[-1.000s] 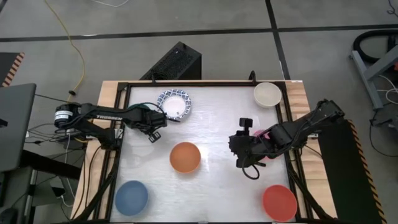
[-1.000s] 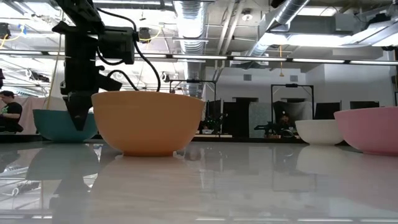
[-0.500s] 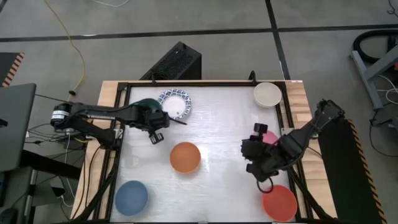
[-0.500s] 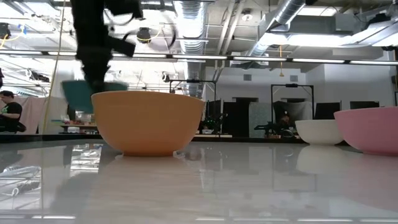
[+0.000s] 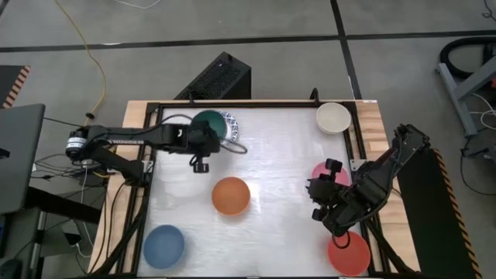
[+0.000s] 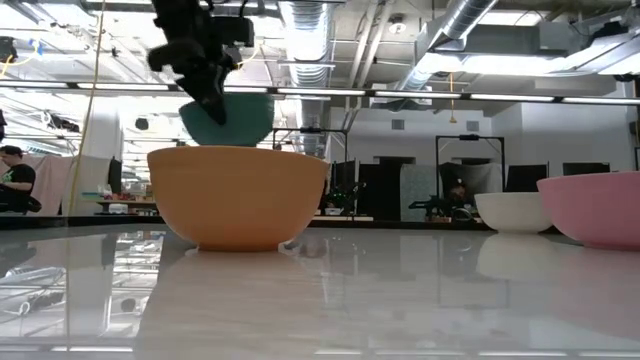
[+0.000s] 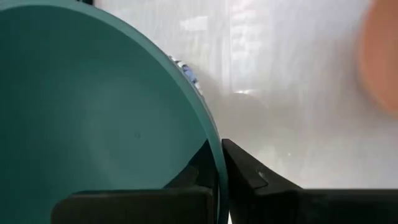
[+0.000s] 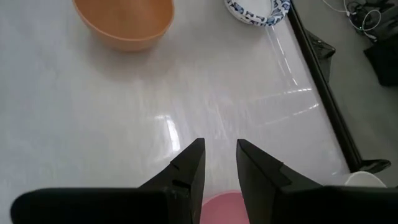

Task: Nest bowls inside each other
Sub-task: Stack the green bowl on the blue patterned bowl

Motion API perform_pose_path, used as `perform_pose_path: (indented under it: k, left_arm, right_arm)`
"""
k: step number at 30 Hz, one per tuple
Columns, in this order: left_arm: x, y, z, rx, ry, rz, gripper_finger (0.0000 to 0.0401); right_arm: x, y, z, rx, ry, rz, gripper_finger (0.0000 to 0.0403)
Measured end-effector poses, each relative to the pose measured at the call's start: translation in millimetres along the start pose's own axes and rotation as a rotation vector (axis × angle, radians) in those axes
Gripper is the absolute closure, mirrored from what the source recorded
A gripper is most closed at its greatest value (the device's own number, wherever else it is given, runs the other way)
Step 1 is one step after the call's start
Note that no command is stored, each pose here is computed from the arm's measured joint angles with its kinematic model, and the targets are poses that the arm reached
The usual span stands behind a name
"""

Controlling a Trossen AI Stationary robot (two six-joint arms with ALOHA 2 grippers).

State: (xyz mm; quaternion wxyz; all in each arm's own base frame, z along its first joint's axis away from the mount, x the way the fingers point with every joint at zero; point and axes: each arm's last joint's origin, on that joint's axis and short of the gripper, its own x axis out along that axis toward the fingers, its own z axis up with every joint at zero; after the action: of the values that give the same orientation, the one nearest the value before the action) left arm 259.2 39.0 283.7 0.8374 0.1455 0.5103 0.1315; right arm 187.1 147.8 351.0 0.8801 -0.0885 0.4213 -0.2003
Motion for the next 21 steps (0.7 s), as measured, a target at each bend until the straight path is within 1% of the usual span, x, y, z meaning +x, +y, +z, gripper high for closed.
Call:
perform_pose_path:
  k: [2,4,9,13,19,21]
  left_arm:
    - [9.5,10.9,1.2,-0.02,-0.013,-0.031,0.0401]
    - [21.4,20.0,-0.9,-0.032,0.013,-0.059,0.0401]
    - [48.2,40.5,-6.9,-0.054,0.07,-0.073,0.0401]
    - [70.6,48.9,-11.2,-0.065,0.103,-0.13,0.0401]
    - [97.8,54.2,-17.1,-0.073,0.163,-0.157,0.0401]
    - [102.4,55.1,-18.2,-0.072,0.18,-0.145,0.0399]
  right_arm:
    - [0.1,0.0,0.1,0.01,0.0,0.0,0.029]
    - [0.1,0.0,0.1,0.012,0.0,0.0,0.029]
    - [0.1,0.1,0.3,0.013,-0.001,0.001,0.029]
    - [0.1,-0.2,0.6,0.014,-0.012,-0.008,0.029]
    - [0.2,0.2,0.9,0.039,-0.015,-0.006,0.029]
    - [0.2,0.8,1.4,0.046,-0.019,-0.001,0.029]
